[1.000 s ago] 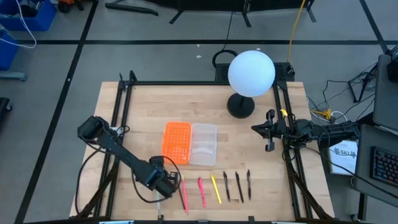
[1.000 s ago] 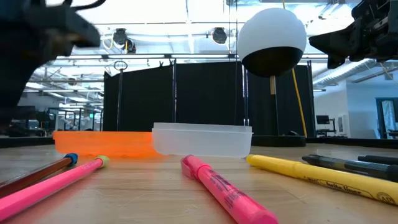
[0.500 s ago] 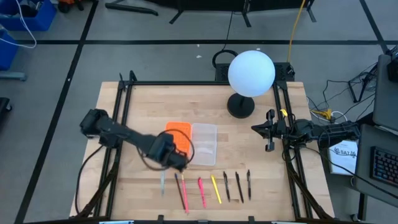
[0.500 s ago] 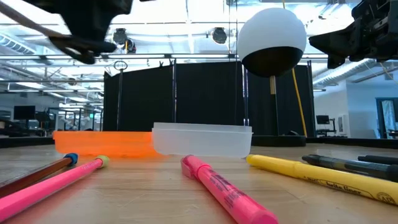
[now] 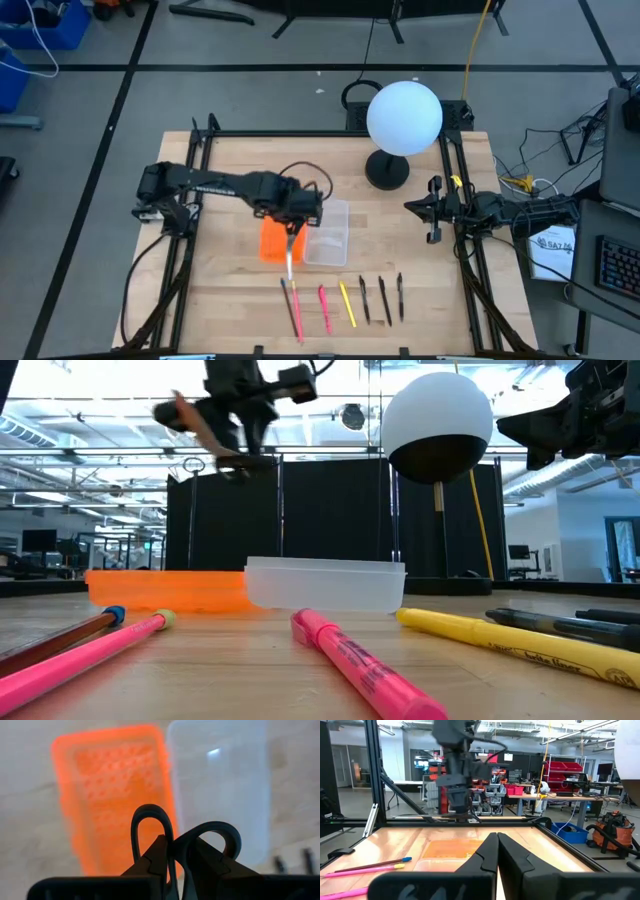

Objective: Pick & place school supplies into a supply box
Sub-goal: Put the black scissors into the orange supply box

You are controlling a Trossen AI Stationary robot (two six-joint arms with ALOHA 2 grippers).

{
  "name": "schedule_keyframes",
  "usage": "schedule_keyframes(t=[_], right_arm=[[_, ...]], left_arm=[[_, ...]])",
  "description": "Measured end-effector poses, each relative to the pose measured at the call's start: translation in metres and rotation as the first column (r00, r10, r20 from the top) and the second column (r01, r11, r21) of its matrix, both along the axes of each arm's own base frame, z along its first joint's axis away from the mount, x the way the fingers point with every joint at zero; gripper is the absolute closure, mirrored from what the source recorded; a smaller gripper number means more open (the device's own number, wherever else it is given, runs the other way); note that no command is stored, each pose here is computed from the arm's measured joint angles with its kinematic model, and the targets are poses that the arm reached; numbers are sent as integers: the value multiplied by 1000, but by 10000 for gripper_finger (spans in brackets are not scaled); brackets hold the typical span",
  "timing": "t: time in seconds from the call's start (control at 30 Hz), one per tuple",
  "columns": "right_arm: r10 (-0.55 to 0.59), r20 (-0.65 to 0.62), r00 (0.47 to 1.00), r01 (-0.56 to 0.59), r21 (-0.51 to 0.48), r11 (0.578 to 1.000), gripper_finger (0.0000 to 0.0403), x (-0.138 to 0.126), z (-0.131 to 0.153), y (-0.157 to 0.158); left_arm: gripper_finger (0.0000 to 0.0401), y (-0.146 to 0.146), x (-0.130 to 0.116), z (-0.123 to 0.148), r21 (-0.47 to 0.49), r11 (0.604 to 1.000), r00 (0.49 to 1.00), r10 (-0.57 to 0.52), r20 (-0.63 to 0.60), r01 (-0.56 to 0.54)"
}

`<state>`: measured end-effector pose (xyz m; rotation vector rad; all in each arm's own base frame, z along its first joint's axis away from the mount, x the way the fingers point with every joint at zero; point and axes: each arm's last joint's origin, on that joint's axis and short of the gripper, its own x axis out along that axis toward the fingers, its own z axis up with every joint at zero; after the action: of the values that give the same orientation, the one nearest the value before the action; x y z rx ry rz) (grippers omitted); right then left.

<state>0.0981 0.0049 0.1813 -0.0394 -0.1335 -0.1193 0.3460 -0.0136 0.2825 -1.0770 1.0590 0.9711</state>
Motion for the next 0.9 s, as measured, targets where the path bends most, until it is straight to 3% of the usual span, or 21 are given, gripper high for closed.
schedule_keyframes(t=[0.2, 0.47, 0.7, 0.9], right_arm=[[0, 0, 1000, 0, 0, 1000, 403, 0, 0, 0], [0, 0, 1000, 0, 0, 1000, 403, 0, 0, 0], [0, 0, 1000, 0, 0, 1000, 403, 0, 0, 0], [-1, -1, 1000, 1, 0, 1000, 403, 0, 0, 0]], left_arm=[[342, 21, 23, -17, -59, 998, 998, 7, 68, -3], [342, 40, 54, -53, -103, 992, 989, -60, 132, 74], [342, 52, 61, -75, -85, 992, 992, -89, 84, 96], [342, 59, 73, -87, -38, 992, 984, -115, 139, 121]])
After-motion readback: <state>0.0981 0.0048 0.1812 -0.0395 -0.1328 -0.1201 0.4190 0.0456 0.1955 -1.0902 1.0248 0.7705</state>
